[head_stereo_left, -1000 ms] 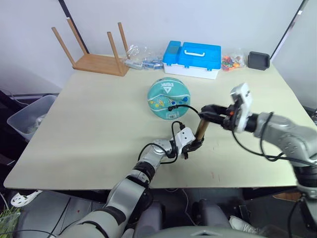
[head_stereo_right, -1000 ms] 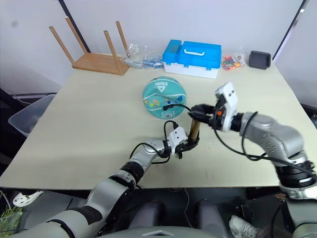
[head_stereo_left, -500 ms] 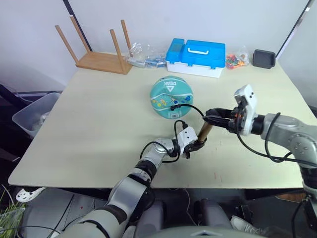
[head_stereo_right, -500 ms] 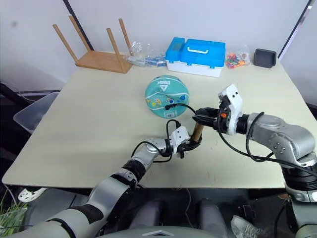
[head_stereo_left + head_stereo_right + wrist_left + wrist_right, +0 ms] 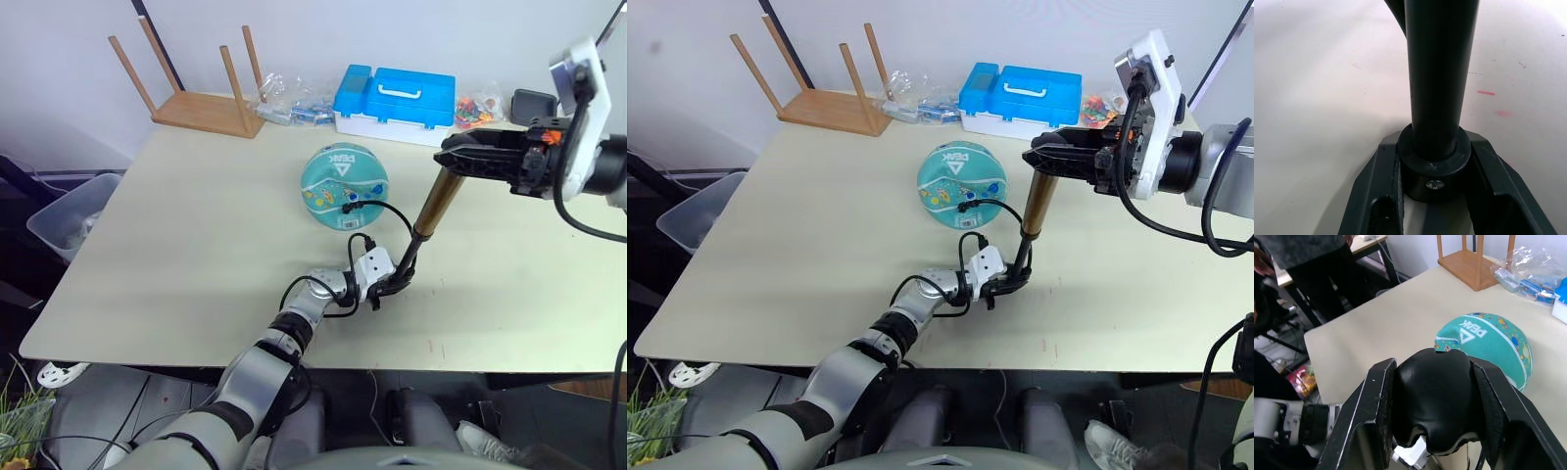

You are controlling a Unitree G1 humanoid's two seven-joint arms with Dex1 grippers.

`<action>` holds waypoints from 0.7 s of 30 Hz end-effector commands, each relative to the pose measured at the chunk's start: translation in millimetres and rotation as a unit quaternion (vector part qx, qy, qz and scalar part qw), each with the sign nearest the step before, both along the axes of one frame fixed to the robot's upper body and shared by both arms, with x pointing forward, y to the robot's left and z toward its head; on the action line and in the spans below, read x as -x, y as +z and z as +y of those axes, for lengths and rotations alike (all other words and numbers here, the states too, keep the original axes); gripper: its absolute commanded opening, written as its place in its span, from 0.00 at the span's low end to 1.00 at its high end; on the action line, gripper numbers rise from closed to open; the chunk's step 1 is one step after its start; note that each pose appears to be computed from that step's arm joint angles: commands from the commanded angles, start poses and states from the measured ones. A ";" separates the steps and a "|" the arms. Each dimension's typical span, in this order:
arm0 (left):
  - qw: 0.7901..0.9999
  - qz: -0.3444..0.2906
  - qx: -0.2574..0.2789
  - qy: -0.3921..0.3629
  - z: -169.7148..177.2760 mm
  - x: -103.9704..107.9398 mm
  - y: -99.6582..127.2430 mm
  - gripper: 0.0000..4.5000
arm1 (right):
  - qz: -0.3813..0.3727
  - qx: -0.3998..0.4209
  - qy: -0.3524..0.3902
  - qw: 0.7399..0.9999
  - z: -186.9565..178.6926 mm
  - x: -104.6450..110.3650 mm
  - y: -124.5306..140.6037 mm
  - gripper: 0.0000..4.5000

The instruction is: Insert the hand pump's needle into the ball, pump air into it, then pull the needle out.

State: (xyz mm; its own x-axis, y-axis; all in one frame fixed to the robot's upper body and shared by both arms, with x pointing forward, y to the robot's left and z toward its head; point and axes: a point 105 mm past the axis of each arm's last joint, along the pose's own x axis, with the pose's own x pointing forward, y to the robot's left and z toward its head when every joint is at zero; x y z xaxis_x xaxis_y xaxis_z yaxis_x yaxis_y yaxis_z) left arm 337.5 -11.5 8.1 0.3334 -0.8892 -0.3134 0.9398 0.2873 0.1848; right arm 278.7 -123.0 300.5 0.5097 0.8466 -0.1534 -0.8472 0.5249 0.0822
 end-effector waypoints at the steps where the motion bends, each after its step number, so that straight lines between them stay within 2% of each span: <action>1: 0.993 0.094 -0.072 0.016 28.9 27.5 -58.4 0.24 | -0.022 -0.014 -0.024 0.999 -4.8 -3.6 -4.8 0.36; 4: 0.993 0.095 -0.073 0.015 30.5 28.2 -59.0 0.24 | 0.006 0.006 -0.033 0.999 -3.2 -11.9 -36.1 0.36; 7: 0.993 0.095 -0.073 0.016 30.9 28.5 -59.3 0.24 | 0.061 0.036 -0.043 0.997 3.4 -23.9 -95.9 0.36; 10: 0.993 0.094 -0.070 0.018 30.6 27.9 -58.3 0.24 | 0.096 0.058 -0.044 0.993 9.8 -28.7 -142.5 0.36; 12: 0.993 0.092 -0.068 0.021 30.8 26.5 -57.1 0.24 | 0.128 0.073 -0.047 0.988 15.5 -31.7 -183.8 0.36; 15: 0.993 0.092 -0.066 0.024 31.5 25.7 -56.5 0.24 | 0.151 0.106 -0.053 0.981 17.8 -31.6 -227.4 0.36; 18: 0.993 0.091 -0.064 0.027 32.1 24.9 -55.8 0.24 | 0.157 0.107 -0.048 0.981 22.6 -29.4 -241.3 0.36; 21: 0.993 0.092 -0.063 0.029 33.2 24.4 -55.6 0.24 | 0.133 0.097 -0.047 0.985 24.8 -32.5 -226.6 0.36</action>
State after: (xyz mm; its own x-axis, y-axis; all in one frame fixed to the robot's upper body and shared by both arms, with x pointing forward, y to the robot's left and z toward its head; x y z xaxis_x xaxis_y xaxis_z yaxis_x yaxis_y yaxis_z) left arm 336.4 8.2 -9.6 0.3802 -0.8531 -0.3574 0.9249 0.3525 0.1424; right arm 318.4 -79.9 144.5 0.5148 0.8361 -0.1895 -0.8333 0.5400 0.1189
